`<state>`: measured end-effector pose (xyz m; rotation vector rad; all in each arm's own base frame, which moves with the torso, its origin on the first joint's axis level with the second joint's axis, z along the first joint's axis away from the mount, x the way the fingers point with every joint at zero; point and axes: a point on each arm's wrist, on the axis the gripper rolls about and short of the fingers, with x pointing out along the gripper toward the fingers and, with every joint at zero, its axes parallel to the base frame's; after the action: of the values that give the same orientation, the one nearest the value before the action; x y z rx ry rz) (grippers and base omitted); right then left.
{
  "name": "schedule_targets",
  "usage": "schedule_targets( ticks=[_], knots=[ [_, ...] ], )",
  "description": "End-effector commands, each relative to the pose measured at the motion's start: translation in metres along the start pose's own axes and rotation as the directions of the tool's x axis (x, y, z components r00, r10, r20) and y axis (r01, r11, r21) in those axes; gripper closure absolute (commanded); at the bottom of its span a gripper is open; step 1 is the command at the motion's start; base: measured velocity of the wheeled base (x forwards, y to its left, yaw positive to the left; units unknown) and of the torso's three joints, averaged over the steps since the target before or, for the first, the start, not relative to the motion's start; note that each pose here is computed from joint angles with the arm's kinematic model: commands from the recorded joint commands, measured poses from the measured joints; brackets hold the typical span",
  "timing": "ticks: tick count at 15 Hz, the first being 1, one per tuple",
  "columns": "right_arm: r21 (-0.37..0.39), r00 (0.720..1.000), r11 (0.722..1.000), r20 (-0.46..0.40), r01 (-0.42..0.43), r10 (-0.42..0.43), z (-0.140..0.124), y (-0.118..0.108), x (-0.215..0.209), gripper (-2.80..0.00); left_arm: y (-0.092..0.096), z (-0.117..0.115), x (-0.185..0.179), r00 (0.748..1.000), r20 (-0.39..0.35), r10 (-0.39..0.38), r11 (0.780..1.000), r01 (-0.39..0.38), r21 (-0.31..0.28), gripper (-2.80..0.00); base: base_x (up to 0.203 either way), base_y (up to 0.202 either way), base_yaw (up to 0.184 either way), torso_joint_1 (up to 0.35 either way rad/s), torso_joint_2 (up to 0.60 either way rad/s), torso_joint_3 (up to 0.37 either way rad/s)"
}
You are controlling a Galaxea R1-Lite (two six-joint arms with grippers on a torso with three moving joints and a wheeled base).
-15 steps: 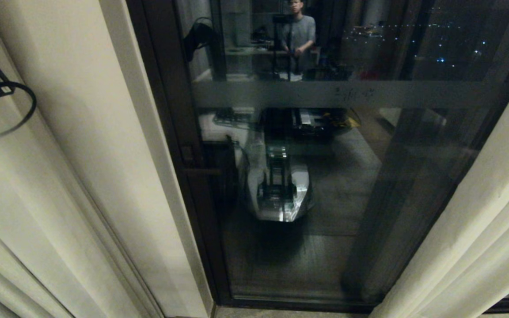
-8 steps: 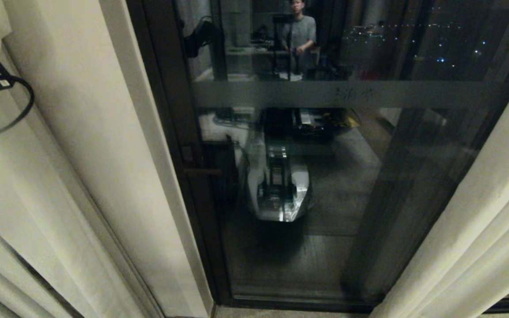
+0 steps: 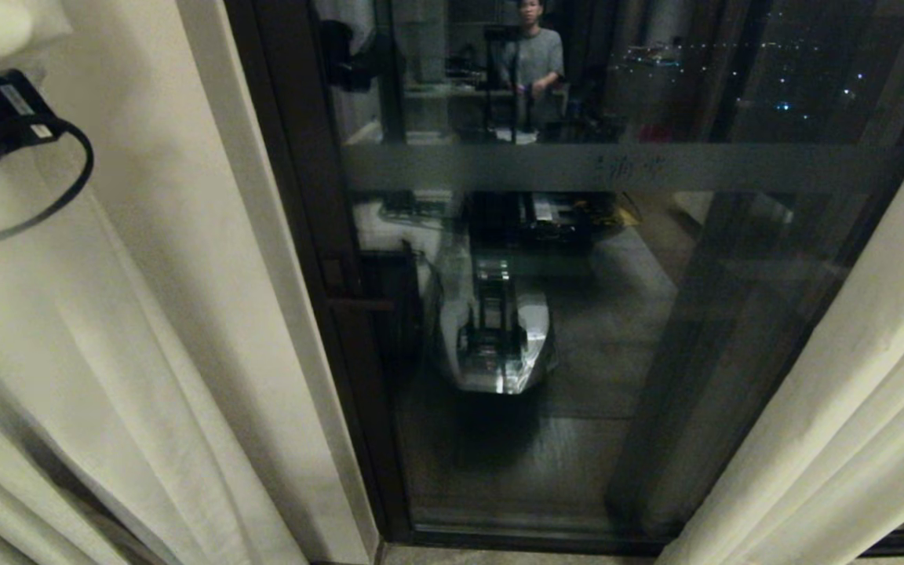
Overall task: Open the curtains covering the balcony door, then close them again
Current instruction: Close the inner curtains on both sides
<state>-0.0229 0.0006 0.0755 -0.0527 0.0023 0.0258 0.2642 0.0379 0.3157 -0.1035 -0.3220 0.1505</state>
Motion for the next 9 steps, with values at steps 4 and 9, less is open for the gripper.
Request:
schedule_targets(
  ticks=[4, 9],
  knots=[
    [-0.001, 1.000, 1.000, 0.000, 0.000, 0.000, 0.000, 0.000, 0.000, 0.00, -0.047, 0.015, -0.025, 0.984, 0.011, -0.177, 0.982, 0.178, -0.058, 0.00, 0.000, 0.000, 0.000, 0.000, 0.00, 0.000],
    [-0.001, 1.000, 1.000, -0.002, 0.000, 0.000, 0.000, 0.000, 0.000, 0.00, -0.069, 0.013, -0.047, 0.960, -0.007, -0.280, 0.956, 0.279, -0.091, 0.00, 0.000, 0.000, 0.000, 0.000, 0.00, 0.000]
  ],
)
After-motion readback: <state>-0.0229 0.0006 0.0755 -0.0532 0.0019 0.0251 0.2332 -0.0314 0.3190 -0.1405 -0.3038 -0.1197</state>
